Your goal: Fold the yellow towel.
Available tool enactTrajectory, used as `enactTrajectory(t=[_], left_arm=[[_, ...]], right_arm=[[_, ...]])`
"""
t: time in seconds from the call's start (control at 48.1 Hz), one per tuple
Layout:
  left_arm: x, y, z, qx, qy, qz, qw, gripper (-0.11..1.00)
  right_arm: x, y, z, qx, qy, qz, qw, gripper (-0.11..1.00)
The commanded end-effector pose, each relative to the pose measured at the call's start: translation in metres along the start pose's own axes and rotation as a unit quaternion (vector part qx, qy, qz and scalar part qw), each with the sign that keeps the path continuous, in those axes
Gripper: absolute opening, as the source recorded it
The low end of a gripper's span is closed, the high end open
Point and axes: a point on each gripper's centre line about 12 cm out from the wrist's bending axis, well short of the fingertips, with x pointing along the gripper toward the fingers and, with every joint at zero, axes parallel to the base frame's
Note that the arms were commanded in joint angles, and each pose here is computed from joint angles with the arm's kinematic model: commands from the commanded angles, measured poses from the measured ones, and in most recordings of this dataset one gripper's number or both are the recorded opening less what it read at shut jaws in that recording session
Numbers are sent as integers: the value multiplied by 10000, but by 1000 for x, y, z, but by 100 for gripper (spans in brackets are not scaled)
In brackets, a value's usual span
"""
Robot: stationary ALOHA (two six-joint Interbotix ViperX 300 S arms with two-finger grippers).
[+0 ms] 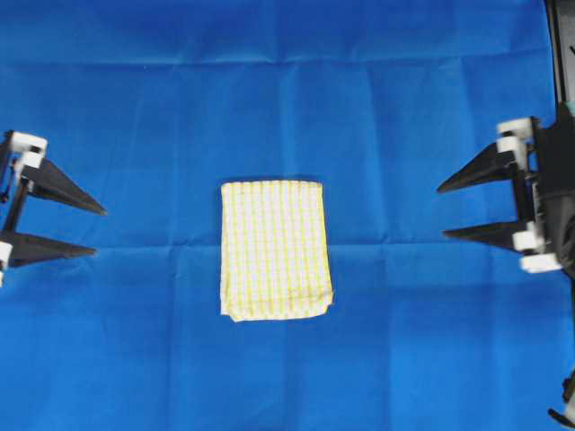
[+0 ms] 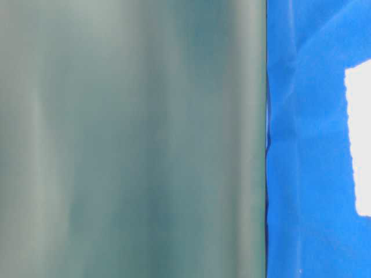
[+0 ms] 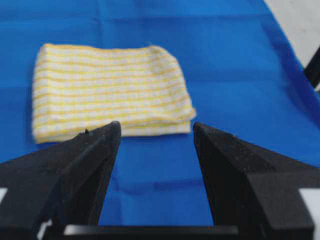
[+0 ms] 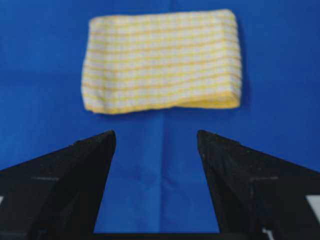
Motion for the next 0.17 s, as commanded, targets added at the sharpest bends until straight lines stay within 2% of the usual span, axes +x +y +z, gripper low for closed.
enactTrajectory(t=[0.0, 0.145], left_arm=[[-7, 3, 2, 4, -201, 66, 9998, 53], [-17, 7, -10, -10, -275, 109, 9996, 53]], right_arm=[[-7, -3, -1, 3, -148, -16, 9999, 67], [-12, -9, -21, 4, -204, 6, 9998, 67]])
